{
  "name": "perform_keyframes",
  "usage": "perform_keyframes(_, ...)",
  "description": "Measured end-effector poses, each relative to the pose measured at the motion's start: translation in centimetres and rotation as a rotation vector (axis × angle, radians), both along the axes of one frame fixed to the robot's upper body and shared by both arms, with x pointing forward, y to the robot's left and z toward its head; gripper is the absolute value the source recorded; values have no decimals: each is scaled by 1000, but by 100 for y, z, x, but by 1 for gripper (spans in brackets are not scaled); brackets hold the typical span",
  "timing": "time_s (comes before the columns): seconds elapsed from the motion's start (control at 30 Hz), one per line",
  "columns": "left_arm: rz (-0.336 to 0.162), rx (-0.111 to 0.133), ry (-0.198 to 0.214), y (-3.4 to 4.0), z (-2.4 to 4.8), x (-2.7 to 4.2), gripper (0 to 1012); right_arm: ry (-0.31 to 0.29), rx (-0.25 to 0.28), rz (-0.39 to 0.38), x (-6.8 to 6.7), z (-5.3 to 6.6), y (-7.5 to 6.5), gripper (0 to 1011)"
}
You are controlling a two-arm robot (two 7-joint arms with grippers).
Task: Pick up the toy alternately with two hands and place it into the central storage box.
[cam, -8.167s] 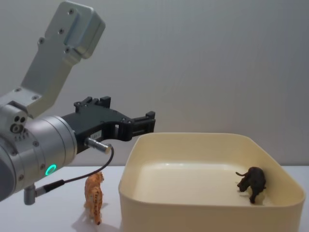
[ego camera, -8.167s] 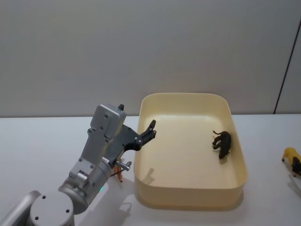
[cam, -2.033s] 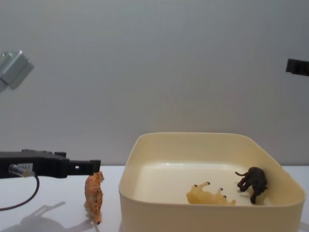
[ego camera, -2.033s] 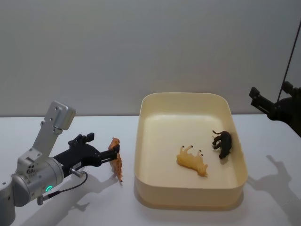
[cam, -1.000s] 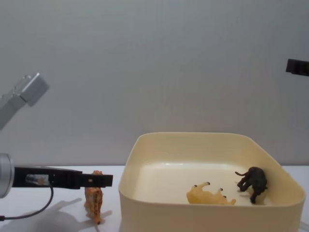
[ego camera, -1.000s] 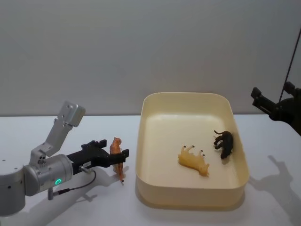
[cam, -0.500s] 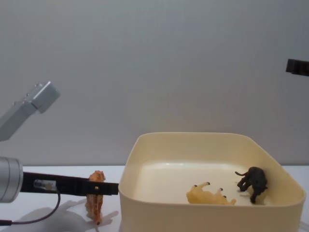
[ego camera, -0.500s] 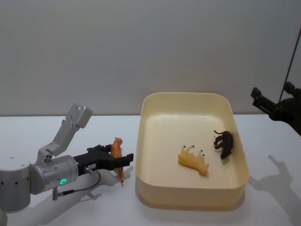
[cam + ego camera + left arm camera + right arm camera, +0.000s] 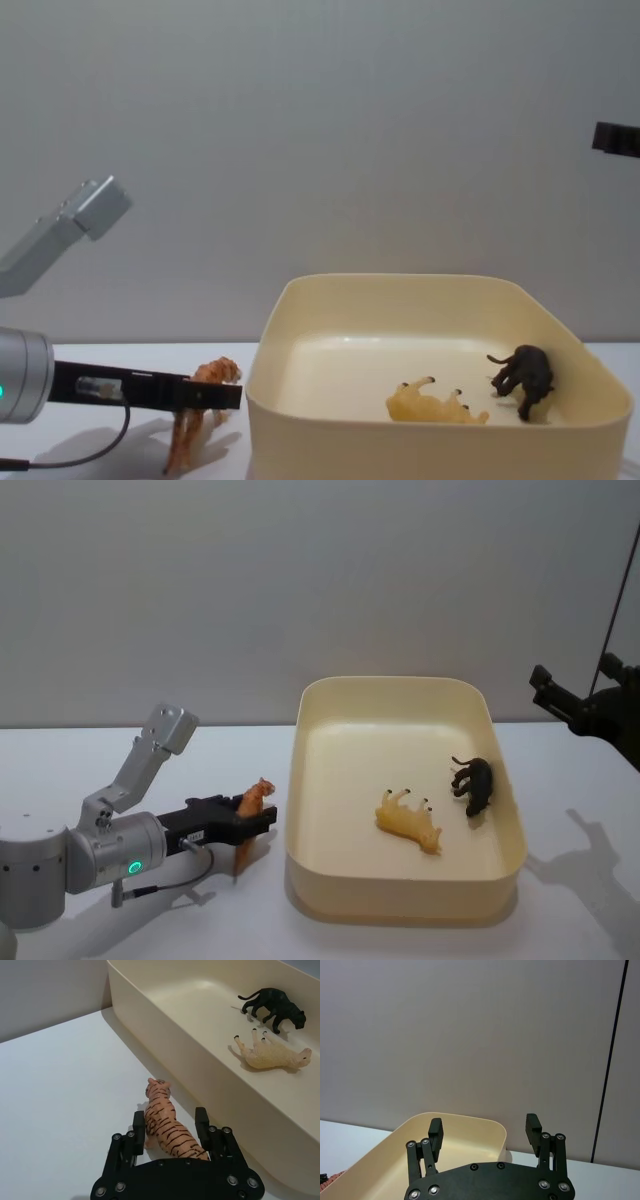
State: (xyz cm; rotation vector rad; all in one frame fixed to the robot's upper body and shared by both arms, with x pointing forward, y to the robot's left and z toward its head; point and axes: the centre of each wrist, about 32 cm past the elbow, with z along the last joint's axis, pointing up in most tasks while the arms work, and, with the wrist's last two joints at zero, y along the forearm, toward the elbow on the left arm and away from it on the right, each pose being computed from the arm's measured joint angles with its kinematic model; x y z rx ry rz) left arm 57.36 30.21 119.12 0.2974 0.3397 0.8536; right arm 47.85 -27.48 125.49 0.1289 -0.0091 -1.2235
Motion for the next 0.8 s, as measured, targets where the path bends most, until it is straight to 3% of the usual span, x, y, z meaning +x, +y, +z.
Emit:
perform_keyframes(0.17, -1, 0, 1, -3, 0, 3, 506, 0, 0, 0, 0, 0, 0, 1001)
perform_keyframes(0.37, 11, 12, -4, -21, 23, -25, 465, 0, 0, 0, 0, 0, 0, 1001)
perform_keyframes(0.6, 66, 58, -30, -90, 107, -133, 377, 0, 0, 0, 0, 0, 0, 1001)
perform_keyframes(0.8, 113, 106, -76, -218, 222, -273, 287, 0, 0, 0, 0, 0, 0, 1001)
